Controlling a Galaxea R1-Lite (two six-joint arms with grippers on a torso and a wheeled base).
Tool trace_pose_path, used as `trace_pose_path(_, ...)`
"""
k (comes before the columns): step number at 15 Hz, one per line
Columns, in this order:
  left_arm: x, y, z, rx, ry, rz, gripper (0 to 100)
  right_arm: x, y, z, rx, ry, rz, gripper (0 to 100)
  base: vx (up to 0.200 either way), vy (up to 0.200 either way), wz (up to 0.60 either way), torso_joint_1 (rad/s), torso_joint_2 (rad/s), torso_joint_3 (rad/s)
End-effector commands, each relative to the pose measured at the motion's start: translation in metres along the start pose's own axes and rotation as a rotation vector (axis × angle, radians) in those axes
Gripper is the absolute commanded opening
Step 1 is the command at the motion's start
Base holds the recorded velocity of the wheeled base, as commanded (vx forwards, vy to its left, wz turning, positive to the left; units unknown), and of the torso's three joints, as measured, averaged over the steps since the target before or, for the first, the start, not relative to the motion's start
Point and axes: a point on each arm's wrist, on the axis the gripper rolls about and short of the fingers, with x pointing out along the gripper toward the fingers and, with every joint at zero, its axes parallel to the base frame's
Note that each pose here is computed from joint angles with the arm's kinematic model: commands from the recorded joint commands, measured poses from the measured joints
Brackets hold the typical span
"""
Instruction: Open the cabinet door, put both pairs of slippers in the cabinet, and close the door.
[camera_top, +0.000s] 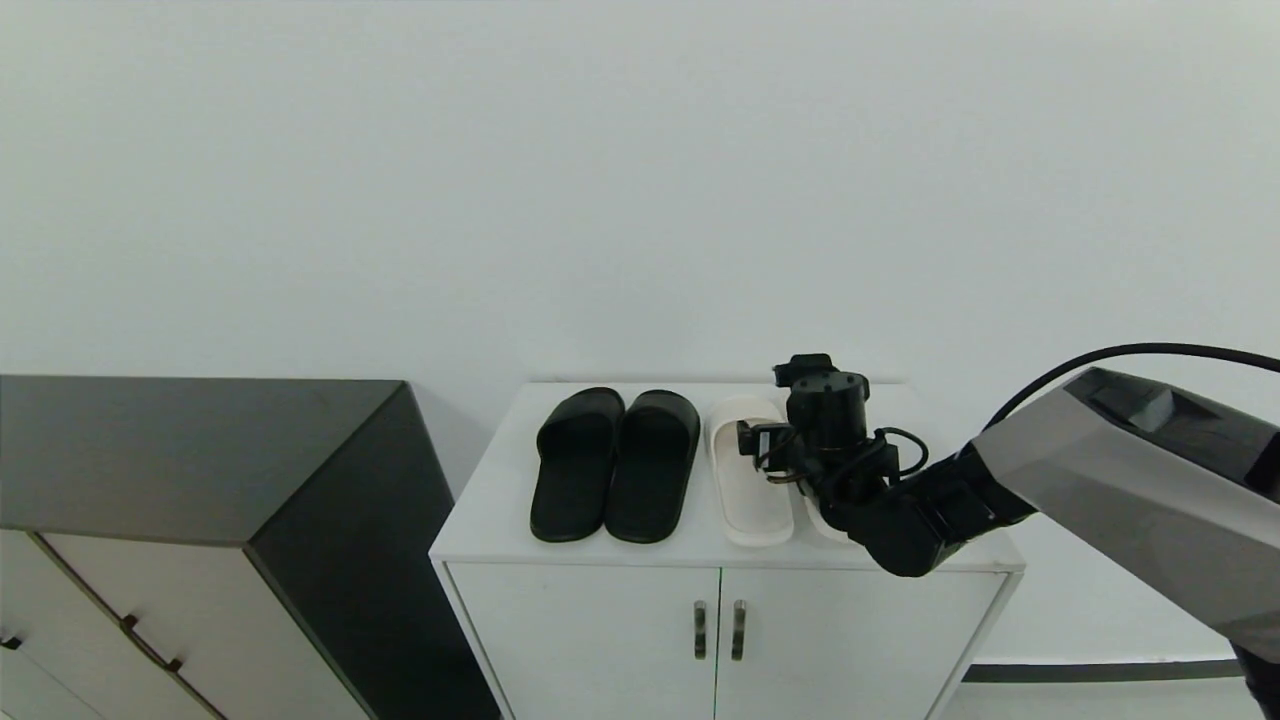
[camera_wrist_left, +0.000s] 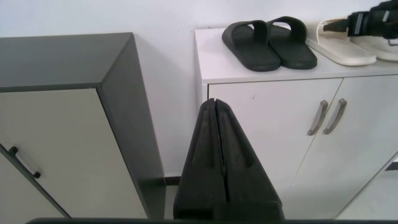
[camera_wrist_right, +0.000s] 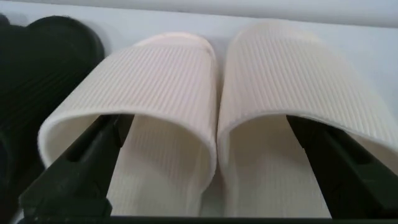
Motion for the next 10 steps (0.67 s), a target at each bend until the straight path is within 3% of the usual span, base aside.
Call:
trace_pose_path(1,0.0,0.0,0.0,0.0,0.0,0.0,0,0.007,0.0,-0.001,-0.002,-0.005,-0.005,100,0.0,0.0,0.0,0.0,0.0,0.0)
trace_pose_path(4,0.0,0.0,0.0,0.0,0.0,0.0,0,0.015,0.003,-0.007,-0.014,-0.003,-0.004,100,0.0,0.0,0.0,0.0,0.0,0.0)
trace_pose_path(5,0.0,0.0,0.0,0.0,0.0,0.0,0,0.016,0.003,-0.007,-0.012,-0.006,-0.004,0,0.0,0.0,0.0,0.0,0.0,0.0)
trace_pose_path(10,0.0,0.0,0.0,0.0,-0.001,0.0,0,0.014,0.004,-0.001,-0.015,-0.01,-0.005,0,0.0,0.0,0.0,0.0,0.0,0.0)
